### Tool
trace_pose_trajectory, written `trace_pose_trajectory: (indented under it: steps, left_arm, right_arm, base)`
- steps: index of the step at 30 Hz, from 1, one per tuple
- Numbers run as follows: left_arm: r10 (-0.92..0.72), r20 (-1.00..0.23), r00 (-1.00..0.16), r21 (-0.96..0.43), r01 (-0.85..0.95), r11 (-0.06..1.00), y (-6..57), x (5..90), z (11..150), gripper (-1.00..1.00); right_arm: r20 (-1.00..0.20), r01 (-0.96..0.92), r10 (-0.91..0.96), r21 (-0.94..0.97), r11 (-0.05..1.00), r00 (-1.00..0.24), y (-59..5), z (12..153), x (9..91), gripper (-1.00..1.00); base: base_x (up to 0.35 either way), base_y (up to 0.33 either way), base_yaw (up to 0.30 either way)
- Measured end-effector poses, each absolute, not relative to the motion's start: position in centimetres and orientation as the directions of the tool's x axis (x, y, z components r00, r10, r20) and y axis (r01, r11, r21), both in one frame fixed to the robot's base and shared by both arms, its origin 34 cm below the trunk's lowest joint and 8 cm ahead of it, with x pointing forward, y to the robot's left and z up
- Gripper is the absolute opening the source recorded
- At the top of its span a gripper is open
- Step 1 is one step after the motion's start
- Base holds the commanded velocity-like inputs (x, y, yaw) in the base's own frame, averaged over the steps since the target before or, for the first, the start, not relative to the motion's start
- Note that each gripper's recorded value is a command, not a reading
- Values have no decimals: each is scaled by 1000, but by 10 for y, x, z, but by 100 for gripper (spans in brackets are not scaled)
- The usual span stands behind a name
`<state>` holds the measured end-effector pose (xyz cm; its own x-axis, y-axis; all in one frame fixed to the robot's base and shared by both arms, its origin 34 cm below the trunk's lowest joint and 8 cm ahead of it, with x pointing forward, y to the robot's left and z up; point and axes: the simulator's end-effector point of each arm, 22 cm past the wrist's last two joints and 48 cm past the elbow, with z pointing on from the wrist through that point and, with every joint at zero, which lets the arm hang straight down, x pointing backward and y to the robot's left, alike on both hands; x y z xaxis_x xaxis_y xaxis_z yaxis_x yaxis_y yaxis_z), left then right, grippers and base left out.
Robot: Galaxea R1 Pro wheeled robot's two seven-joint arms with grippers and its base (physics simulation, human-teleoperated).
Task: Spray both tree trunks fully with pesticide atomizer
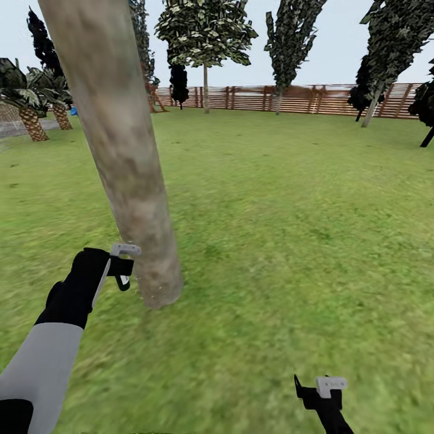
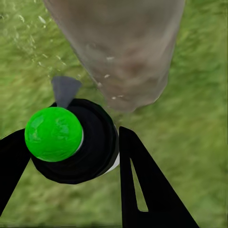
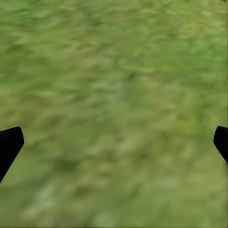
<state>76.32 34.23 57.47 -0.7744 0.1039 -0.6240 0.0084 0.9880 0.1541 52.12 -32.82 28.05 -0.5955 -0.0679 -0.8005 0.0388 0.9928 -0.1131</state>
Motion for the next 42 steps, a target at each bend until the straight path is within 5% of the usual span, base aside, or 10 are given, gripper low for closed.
trace_pose_trajectory:
  steps: [15, 24, 42]
  left_arm:
    - [92, -556, -826, 158, 4, 987, 350, 730, 528, -100]
    - [89, -529, -844, 160, 4, 987, 353, 714, 510, -100]
    - [38, -465, -885, 136, -29, 990, 364, 673, 466, -100]
  right_arm:
    - [-801, 40, -68, -113, 993, -595, -329, 281, 522, 100]
    - [-800, 39, -68, -113, 993, -596, -328, 280, 521, 100]
    - [-801, 39, -68, -113, 993, -595, -328, 281, 521, 100]
  base:
    - [177, -224, 14]
    - [-78, -253, 253]
    - [158, -50, 66]
